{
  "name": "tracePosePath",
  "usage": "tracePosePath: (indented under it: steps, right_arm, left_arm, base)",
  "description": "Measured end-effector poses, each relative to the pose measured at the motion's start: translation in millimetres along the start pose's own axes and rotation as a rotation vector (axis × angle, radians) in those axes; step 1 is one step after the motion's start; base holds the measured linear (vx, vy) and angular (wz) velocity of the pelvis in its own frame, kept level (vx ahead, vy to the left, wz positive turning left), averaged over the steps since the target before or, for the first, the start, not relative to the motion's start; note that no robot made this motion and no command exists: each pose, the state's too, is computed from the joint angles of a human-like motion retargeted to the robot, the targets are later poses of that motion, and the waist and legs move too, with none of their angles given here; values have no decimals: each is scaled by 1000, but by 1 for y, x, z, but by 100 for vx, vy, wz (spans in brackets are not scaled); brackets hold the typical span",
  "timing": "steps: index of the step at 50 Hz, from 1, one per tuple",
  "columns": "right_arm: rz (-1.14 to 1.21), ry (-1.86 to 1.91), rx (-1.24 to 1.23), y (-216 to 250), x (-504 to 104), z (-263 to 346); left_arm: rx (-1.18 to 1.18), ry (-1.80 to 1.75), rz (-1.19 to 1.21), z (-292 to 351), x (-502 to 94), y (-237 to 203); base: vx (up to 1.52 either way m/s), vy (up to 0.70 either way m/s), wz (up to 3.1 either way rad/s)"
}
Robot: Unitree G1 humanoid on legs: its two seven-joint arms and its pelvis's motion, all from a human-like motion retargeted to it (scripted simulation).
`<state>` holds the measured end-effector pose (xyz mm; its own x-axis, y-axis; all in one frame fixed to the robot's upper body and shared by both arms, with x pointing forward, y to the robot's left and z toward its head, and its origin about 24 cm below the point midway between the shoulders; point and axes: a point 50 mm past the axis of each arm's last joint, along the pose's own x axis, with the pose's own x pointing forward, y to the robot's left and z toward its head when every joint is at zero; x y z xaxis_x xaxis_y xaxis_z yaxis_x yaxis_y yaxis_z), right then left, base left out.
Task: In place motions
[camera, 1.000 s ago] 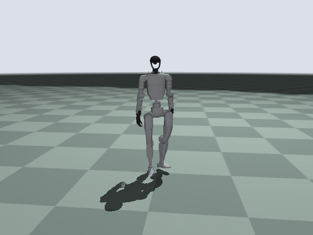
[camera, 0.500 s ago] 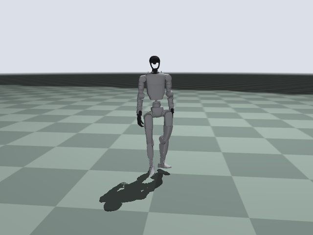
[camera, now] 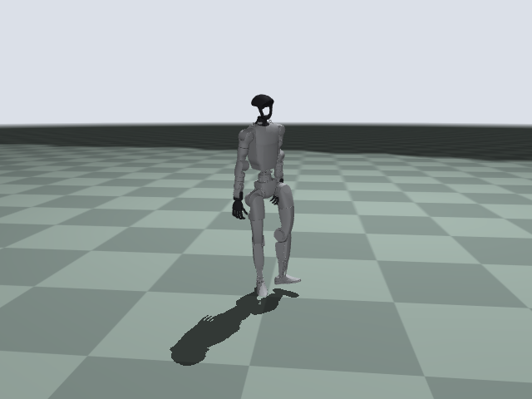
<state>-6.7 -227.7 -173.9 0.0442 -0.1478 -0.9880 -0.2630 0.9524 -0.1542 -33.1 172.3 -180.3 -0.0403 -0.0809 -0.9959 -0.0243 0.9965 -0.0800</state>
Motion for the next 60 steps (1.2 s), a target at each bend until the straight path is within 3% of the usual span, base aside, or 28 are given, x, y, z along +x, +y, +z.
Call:
tracePosePath:
  steps: [17,33,50,60]
  right_arm:
    - [-32,-36,39,-3,0,7]
    - [-40,-107,49,-4,1,26]
    - [-35,-11,16,12,0,-1]
    - [-28,-154,-40,12,1,44]
  left_arm:
    - [-124,16,80,-14,0,-4]
    - [88,-77,113,14,1,-2]
    - [3,-99,113,27,0,7]
    - [38,-81,142,24,-3,18]
  base:
    - [-6,10,140]
    - [8,24,6]
    - [13,28,74]
    - [10,19,110]
